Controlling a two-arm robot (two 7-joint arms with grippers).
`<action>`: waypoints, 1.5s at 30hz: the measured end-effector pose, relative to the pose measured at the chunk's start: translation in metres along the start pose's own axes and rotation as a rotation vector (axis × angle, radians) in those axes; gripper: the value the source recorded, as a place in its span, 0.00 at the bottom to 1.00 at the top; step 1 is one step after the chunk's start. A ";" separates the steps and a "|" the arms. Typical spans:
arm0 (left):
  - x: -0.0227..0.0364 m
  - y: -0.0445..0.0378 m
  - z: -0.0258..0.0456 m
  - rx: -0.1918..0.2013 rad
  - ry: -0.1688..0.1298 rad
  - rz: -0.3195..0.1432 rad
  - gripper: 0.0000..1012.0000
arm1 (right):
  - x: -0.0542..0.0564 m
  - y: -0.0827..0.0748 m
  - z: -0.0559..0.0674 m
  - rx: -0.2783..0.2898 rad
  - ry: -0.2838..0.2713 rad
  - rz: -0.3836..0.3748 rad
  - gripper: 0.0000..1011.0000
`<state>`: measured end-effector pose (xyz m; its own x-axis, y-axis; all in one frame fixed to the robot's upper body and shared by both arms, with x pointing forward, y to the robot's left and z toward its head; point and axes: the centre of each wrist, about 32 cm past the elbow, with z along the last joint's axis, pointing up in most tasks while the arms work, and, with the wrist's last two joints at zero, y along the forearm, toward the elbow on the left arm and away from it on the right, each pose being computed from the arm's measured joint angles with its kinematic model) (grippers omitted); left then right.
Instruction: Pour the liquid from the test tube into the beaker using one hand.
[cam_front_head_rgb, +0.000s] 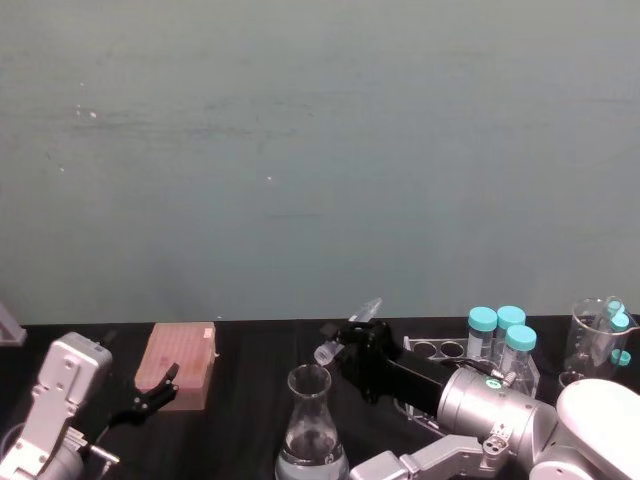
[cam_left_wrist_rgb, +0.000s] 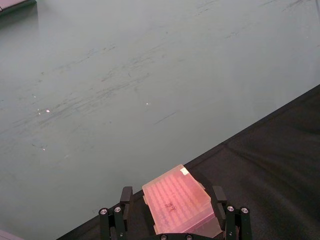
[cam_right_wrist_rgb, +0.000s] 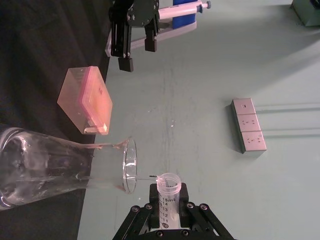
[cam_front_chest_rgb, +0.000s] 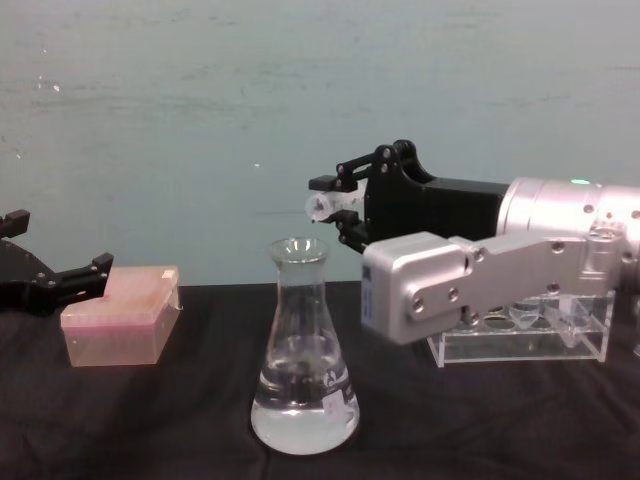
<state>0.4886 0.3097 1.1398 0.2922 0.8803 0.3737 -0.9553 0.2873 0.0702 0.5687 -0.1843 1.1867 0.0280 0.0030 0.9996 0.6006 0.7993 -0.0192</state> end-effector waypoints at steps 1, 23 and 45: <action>0.0000 0.0000 0.0000 0.000 0.000 0.000 0.99 | 0.000 0.000 0.000 0.000 -0.002 0.000 0.20; 0.0000 0.0000 0.0000 0.000 0.000 0.000 0.99 | 0.000 0.009 -0.001 -0.001 -0.050 -0.005 0.20; 0.0000 0.0000 0.0000 0.000 0.000 0.000 0.99 | -0.002 0.011 -0.006 0.010 -0.117 -0.006 0.20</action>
<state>0.4886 0.3097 1.1398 0.2923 0.8803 0.3737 -0.9552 0.2874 0.0703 0.5804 -0.1791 1.1848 -0.0695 0.0676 0.9953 0.5923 0.8056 -0.0134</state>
